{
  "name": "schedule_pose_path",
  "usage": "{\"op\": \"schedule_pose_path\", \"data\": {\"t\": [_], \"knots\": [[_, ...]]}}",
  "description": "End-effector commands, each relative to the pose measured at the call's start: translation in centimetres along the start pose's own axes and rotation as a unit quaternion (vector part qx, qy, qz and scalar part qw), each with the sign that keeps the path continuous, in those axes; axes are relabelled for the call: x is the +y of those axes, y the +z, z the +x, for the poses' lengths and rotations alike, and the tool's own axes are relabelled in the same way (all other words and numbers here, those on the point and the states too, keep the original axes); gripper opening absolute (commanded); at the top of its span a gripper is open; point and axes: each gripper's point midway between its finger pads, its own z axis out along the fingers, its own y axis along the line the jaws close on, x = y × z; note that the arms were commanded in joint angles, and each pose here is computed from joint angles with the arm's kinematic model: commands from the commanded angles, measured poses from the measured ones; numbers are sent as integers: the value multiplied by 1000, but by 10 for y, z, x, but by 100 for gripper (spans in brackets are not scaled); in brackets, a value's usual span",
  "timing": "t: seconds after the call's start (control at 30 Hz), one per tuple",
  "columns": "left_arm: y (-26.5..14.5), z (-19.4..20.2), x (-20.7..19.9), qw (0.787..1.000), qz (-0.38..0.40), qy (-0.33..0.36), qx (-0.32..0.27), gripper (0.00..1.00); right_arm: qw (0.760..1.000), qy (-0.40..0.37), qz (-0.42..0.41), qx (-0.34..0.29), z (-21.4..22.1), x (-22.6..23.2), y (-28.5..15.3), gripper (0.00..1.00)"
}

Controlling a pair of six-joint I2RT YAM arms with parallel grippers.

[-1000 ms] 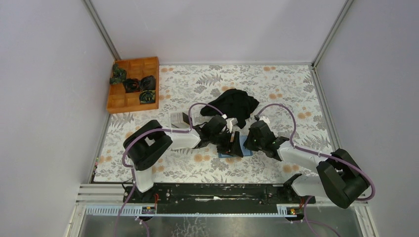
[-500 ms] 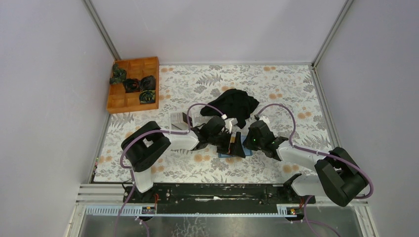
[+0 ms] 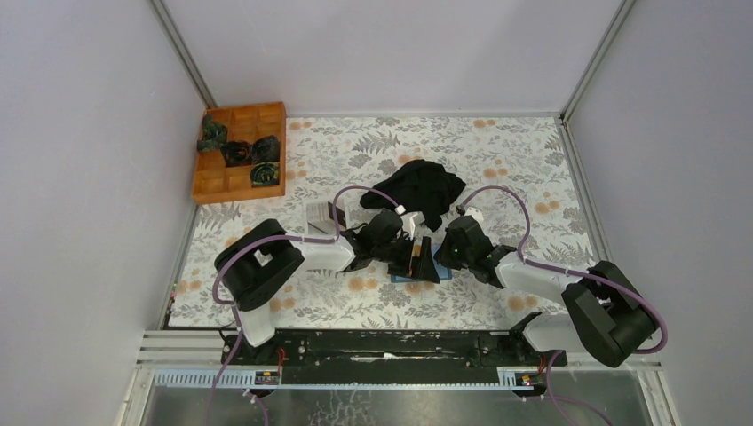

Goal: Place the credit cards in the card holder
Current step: Insert the credit card into the card holder.

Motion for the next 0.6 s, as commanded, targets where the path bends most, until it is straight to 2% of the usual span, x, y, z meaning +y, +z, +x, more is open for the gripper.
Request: {"op": "schedule_pose_path", "data": {"t": [0.0, 0.47, 0.57], "knots": [[-44, 118, 146, 943, -281, -89, 157, 100, 999, -6, 33, 14, 12, -16, 3, 4], [-44, 118, 152, 939, -290, -85, 166, 100, 999, -12, 30, 12, 8, -13, 2, 3], [-43, 116, 150, 941, -284, -83, 165, 93, 999, -13, 31, 12, 8, -13, 2, 3]]}}
